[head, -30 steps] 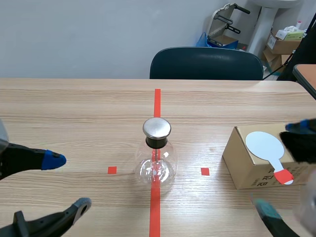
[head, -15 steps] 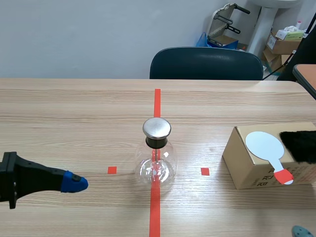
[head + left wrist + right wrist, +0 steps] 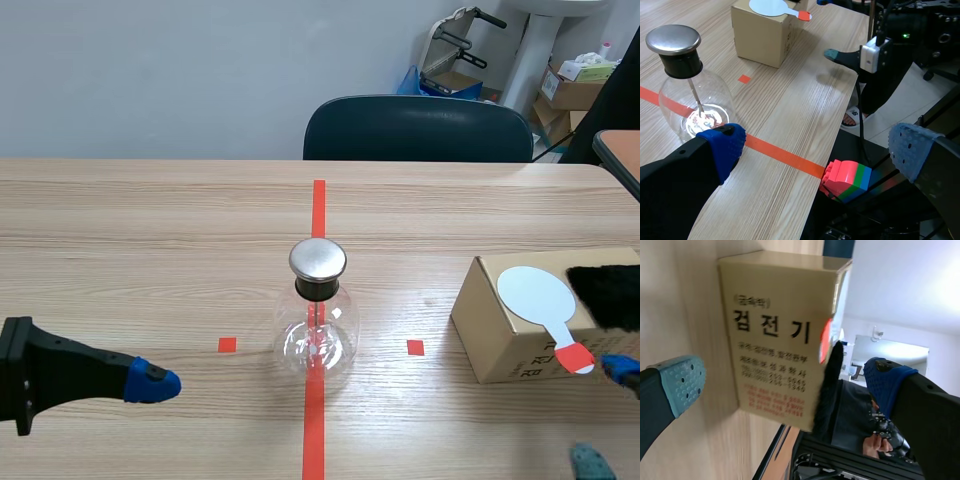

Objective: Do the electroscope experiment

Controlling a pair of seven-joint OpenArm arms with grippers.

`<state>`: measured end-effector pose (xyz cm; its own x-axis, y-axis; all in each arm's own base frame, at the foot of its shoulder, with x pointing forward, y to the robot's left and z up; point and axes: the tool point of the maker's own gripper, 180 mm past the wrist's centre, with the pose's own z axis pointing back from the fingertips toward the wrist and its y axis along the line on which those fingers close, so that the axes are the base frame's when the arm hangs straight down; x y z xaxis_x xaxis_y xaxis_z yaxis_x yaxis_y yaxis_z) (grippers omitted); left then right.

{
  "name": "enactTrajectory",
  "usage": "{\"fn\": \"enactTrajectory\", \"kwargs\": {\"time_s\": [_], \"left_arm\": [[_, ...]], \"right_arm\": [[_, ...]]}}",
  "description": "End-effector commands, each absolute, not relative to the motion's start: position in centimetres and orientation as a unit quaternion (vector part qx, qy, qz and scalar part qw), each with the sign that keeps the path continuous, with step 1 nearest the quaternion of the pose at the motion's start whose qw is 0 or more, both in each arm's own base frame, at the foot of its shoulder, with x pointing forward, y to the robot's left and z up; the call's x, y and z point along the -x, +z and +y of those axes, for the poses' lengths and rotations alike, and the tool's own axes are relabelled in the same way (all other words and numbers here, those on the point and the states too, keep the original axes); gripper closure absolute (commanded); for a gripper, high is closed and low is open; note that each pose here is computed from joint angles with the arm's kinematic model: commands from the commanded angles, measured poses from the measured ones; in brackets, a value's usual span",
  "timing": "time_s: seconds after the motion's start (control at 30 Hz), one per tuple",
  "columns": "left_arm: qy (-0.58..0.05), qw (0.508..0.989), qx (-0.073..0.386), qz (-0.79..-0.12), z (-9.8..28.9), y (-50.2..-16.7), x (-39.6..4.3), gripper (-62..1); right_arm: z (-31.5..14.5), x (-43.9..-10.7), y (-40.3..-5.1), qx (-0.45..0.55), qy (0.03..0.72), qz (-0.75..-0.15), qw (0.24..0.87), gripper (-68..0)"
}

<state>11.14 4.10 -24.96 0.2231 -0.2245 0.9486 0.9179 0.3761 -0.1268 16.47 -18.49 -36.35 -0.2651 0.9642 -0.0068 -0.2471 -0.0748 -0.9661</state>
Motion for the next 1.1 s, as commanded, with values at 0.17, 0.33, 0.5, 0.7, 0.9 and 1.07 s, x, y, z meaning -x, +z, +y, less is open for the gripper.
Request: {"fn": "enactTrajectory", "kwargs": {"time_s": [0.17,0.33,0.5,0.7,0.9,1.07], "left_arm": [[-0.403,0.678,0.377,-0.486,3.7,-23.9,-11.7,-61.3],[-0.400,0.680,0.372,-0.490,3.7,-23.9,-11.9,-61.3],[-0.399,0.679,0.373,-0.491,3.7,-23.9,-12.0,-61.3],[-0.399,0.679,0.373,-0.491,3.7,-23.9,-12.0,-61.3],[-0.399,0.679,0.373,-0.491,3.7,-23.9,-12.0,-61.3],[-0.399,0.679,0.373,-0.491,3.7,-23.9,-12.0,-61.3]], "right_arm": [[-18.2,-19.1,-33.1,0.395,0.604,-0.534,0.440,-67.9],[-18.0,-20.5,-32.5,0.401,0.593,-0.550,0.431,-67.9],[-18.2,-21.4,-33.0,0.394,0.597,-0.546,0.436,-67.9],[-18.2,-21.8,-33.0,0.393,0.598,-0.546,0.435,-67.9],[-18.2,-21.8,-33.0,0.394,0.597,-0.546,0.437,-67.9],[-18.2,-21.8,-33.1,0.391,0.598,-0.546,0.437,-67.9]]}}
